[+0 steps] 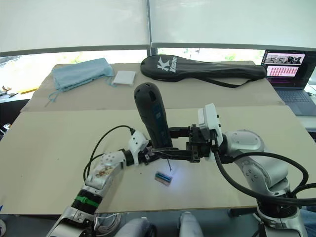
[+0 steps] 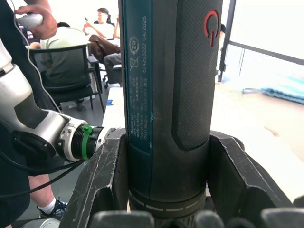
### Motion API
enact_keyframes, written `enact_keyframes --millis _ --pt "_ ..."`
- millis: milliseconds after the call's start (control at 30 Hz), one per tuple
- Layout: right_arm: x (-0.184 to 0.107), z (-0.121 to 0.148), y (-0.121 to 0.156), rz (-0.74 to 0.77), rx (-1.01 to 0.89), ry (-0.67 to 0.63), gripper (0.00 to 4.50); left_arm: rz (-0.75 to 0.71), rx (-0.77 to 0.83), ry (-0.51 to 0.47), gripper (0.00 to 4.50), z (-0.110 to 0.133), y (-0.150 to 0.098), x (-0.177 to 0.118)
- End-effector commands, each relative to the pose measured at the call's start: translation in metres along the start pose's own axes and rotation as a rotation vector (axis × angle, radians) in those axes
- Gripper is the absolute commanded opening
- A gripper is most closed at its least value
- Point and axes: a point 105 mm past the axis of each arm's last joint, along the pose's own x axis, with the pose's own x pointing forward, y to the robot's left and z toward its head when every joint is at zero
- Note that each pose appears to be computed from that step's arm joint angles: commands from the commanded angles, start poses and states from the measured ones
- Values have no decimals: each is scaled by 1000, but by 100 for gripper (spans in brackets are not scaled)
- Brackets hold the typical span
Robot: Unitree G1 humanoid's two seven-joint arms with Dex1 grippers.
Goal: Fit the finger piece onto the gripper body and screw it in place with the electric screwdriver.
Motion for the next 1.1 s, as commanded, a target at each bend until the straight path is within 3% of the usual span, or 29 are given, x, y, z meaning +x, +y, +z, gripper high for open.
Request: enact_keyframes --millis 33,233,467,500,633,667,800,933,1100 --pt "0 15 5 7 -86 -33 188 -80 71 -20 230 9 1 2" --pt "-1 17 7 17 -95 -26 188 -417 179 -27 230 18 2 -12" --pt "0 21 8 13 -110 -23 188 -481 194 21 230 21 20 3" --pt "0 21 8 11 -109 -23 188 -476 184 27 230 20 22 5" --pt "2 21 11 7 -108 -28 188 -447 165 84 434 6 28 3" --pt "3 21 11 5 -108 -29 188 -436 168 88 450 4 29 1" --pt "2 23 10 0 -126 -24 188 -306 97 43 450 0 34 -7" --pt "1 25 7 -22 -134 -33 188 -168 -19 -12 450 -2 18 -13" --pt "3 24 9 -13 -128 -34 188 -125 -18 -1 450 1 8 -15"
